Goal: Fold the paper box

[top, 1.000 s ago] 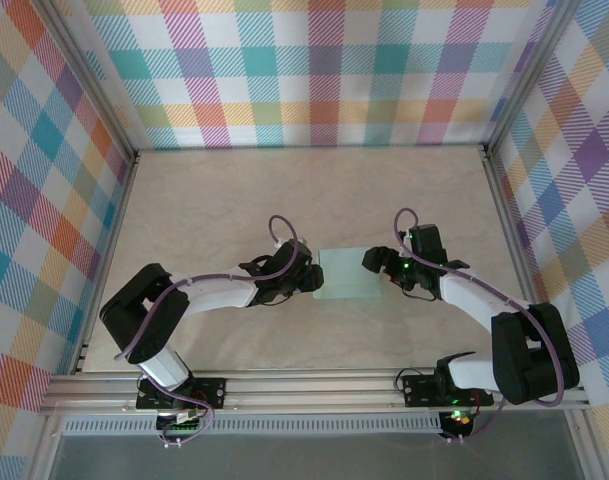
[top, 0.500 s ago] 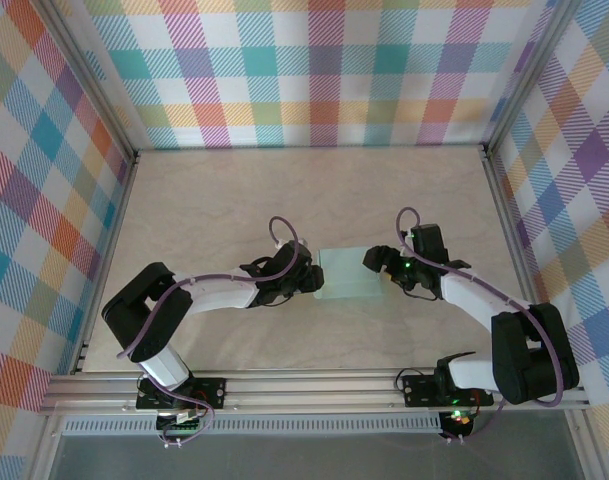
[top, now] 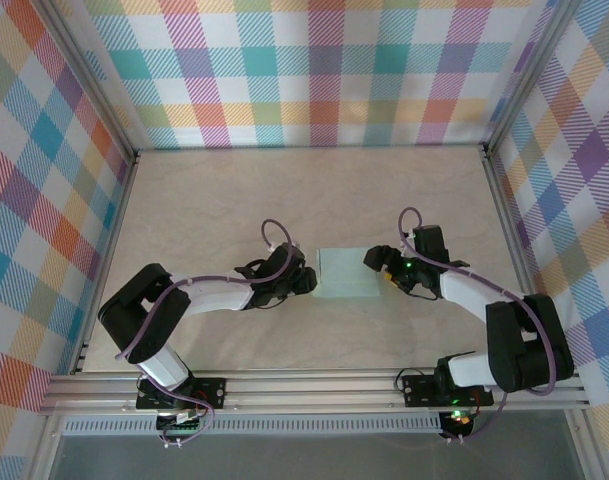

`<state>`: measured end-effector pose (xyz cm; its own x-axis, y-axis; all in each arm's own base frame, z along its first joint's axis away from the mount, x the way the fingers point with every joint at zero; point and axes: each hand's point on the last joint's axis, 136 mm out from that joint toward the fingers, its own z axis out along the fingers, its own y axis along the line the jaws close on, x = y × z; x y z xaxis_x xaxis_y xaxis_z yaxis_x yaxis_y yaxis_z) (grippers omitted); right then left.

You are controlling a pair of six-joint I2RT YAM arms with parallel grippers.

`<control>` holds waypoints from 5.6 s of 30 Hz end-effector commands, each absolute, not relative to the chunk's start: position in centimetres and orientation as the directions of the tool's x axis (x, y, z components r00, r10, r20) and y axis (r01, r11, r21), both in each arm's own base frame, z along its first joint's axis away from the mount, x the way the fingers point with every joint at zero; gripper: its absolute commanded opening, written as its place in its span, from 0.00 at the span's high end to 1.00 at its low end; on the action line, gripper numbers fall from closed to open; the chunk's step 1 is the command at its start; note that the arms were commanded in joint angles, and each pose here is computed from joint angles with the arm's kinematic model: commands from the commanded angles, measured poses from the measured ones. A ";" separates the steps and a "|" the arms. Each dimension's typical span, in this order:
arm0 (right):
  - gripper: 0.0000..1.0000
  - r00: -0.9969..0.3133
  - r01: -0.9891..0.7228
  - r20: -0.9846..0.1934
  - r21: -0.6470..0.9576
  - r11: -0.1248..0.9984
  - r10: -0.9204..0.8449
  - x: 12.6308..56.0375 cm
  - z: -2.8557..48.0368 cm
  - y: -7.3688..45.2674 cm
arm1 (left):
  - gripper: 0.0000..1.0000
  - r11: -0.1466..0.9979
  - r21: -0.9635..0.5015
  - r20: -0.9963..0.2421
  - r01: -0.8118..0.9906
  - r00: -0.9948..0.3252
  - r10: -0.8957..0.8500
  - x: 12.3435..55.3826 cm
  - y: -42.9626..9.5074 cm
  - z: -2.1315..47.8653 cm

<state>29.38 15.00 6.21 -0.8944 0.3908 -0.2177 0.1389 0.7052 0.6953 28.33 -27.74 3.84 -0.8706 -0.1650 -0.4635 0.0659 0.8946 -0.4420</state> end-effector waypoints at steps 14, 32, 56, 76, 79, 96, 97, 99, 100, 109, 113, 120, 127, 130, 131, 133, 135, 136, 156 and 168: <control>0.17 -0.895 0.116 -0.213 0.735 0.668 0.391 29.5 7.1 15.0 | 0.48 0.889 -0.451 -0.535 0.080 -0.822 -0.197 28.6 -26.3 7.4; 0.17 -0.899 0.122 -0.193 0.751 0.649 0.393 29.2 6.9 15.2 | 0.48 0.894 -0.443 -0.483 0.068 -0.858 -0.175 30.0 -28.3 4.8; 0.17 -0.942 0.093 -0.090 0.856 0.508 0.323 29.3 6.4 18.0 | 0.51 0.931 -0.365 -0.457 0.014 -0.874 -0.166 28.4 -25.0 1.6; 0.47 -0.955 -0.008 -0.105 0.943 0.333 0.276 29.9 9.3 19.9 | 0.51 0.936 -0.352 -0.473 0.018 -0.866 -0.162 28.6 -24.7 2.1; 0.50 -0.955 -0.006 -0.103 0.944 0.330 0.278 30.0 9.5 20.0 | 0.50 0.936 -0.352 -0.488 0.024 -0.858 -0.161 28.6 -24.5 2.4; 0.55 -0.948 -0.038 -0.138 0.943 0.331 0.285 29.7 11.9 19.8 | 0.00 0.851 -0.524 -0.595 0.037 -0.730 -0.335 30.0 -21.7 10.3; 0.55 -0.948 -0.039 -0.139 0.944 0.329 0.286 29.7 12.1 19.7 | 0.00 0.824 -0.565 -0.579 0.038 -0.730 -0.363 30.1 -21.8 11.0; 0.55 -0.947 -0.044 -0.141 0.947 0.318 0.288 29.7 12.5 19.8 | 0.00 0.760 -0.648 -0.539 0.048 -0.734 -0.414 30.4 -22.5 12.3; 0.55 -0.947 -0.046 -0.140 0.950 0.308 0.288 29.7 12.8 19.8 | 0.00 0.717 -0.695 -0.509 0.051 -0.740 -0.441 30.6 -22.9 12.8; 0.55 -0.948 -0.064 -0.137 0.967 0.248 0.288 29.5 15.0 20.1 | 0.00 0.373 -0.926 -0.262 0.053 -0.803 -0.535 32.6 -26.6 15.0; 0.55 -0.945 -0.068 -0.138 0.969 0.236 0.297 29.3 15.7 20.0 | 0.02 0.300 -0.954 -0.186 0.018 -0.819 -0.543 32.8 -27.3 14.5; 0.56 -0.945 -0.079 -0.134 0.979 0.188 0.300 29.4 17.0 20.2 | 0.17 0.102 -0.995 -0.044 -0.017 -0.821 -0.569 32.9 -28.0 16.4; 0.56 -0.942 -0.042 -0.101 0.981 0.187 0.320 29.6 16.8 19.8 | 0.07 0.521 -0.838 -0.453 0.162 -0.738 -0.500 31.8 -24.5 16.1; 0.56 -0.937 -0.024 -0.089 0.982 0.190 0.339 29.8 16.6 19.4 | 0.00 0.739 -0.584 -0.726 0.336 -0.624 -0.291 30.7 -23.3 17.4; 0.56 -0.935 -0.016 -0.080 0.982 0.187 0.344 29.9 16.6 19.2 | 0.00 0.782 -0.495 -0.790 0.380 -0.570 -0.223 30.3 -23.0 18.1; 0.56 -0.935 -0.009 -0.072 0.984 0.180 0.348 30.0 16.8 19.1 | 0.00 0.815 -0.372 -0.869 0.444 -0.476 -0.137 29.7 -22.7 19.7; 0.55 -0.934 -0.010 -0.071 0.985 0.174 0.350 30.0 17.1 19.0 | 0.00 0.827 -0.226 -0.931 0.515 -0.364 -0.027 28.8 -23.1 21.1; 0.55 -0.933 -0.012 -0.073 0.985 0.172 0.353 30.0 17.3 18.9 | 0.00 0.824 -0.119 -0.955 0.555 -0.290 0.058 28.1 -23.6 21.5; 0.55 -0.927 -0.009 -0.069 0.987 0.163 0.368 29.4 19.0 18.3 | 0.00 0.426 0.873 -0.486 0.238 0.351 0.800 24.8 -29.7 20.1; 0.55 -0.926 -0.015 -0.074 0.987 0.160 0.370 29.2 19.3 18.2 | 0.05 0.364 0.930 -0.363 0.052 0.297 0.883 27.1 -30.9 19.3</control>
